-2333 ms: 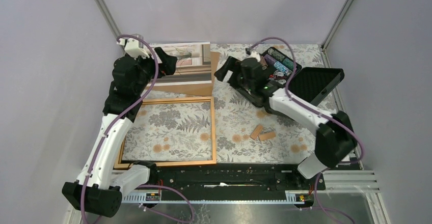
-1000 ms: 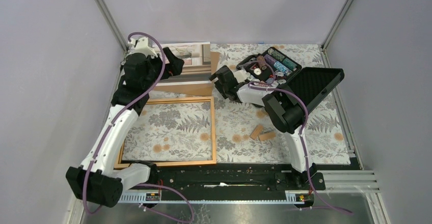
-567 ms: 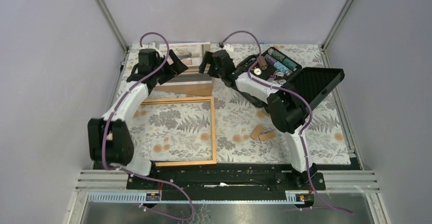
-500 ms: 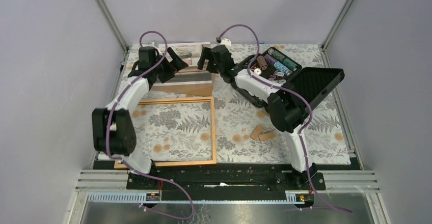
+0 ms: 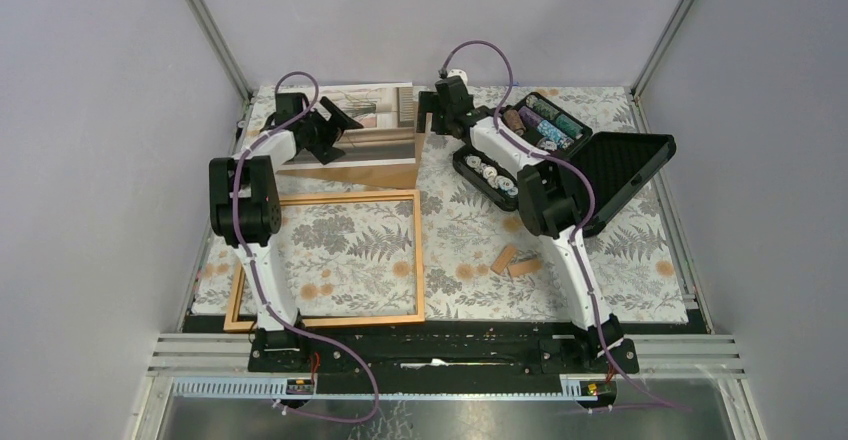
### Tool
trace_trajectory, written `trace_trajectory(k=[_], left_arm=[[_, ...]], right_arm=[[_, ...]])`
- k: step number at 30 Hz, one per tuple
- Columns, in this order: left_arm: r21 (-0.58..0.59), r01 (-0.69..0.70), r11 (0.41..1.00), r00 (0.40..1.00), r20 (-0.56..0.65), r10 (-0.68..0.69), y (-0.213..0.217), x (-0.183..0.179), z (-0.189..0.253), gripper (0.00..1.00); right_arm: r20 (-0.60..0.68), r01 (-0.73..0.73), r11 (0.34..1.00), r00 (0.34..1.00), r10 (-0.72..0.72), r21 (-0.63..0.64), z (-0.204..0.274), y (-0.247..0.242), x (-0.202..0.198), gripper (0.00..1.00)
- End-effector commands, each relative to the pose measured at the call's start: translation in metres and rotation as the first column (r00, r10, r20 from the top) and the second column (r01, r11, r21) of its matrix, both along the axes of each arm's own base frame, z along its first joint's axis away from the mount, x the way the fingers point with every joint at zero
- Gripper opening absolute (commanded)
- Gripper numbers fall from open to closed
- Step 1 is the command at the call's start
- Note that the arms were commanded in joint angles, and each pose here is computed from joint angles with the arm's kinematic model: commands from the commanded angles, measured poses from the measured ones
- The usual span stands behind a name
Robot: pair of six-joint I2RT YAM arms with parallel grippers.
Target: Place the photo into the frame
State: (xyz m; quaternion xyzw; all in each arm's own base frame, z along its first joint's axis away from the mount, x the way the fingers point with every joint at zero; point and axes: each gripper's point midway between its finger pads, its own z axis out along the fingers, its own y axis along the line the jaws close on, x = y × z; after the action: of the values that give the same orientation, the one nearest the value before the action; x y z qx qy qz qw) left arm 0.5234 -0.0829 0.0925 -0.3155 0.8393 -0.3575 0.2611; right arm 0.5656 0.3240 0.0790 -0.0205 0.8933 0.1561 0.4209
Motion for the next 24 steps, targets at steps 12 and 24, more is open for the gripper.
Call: trace_trajectory(k=[12,24], left_arm=[[0.078,-0.031,0.996,0.991,-0.131,0.041,0.026,0.002,-0.064,0.99],[0.069,-0.058,0.996,0.968,-0.239,0.073,0.033,-0.023,-0.095,0.99]], right_arm=[[0.059,0.035,0.999,0.998,-0.034,-0.023,-0.006,0.008,0.031,1.00],[-0.003,0.002,1.000,1.000,-0.002,0.031,-0.030,0.010,0.033,1.00]])
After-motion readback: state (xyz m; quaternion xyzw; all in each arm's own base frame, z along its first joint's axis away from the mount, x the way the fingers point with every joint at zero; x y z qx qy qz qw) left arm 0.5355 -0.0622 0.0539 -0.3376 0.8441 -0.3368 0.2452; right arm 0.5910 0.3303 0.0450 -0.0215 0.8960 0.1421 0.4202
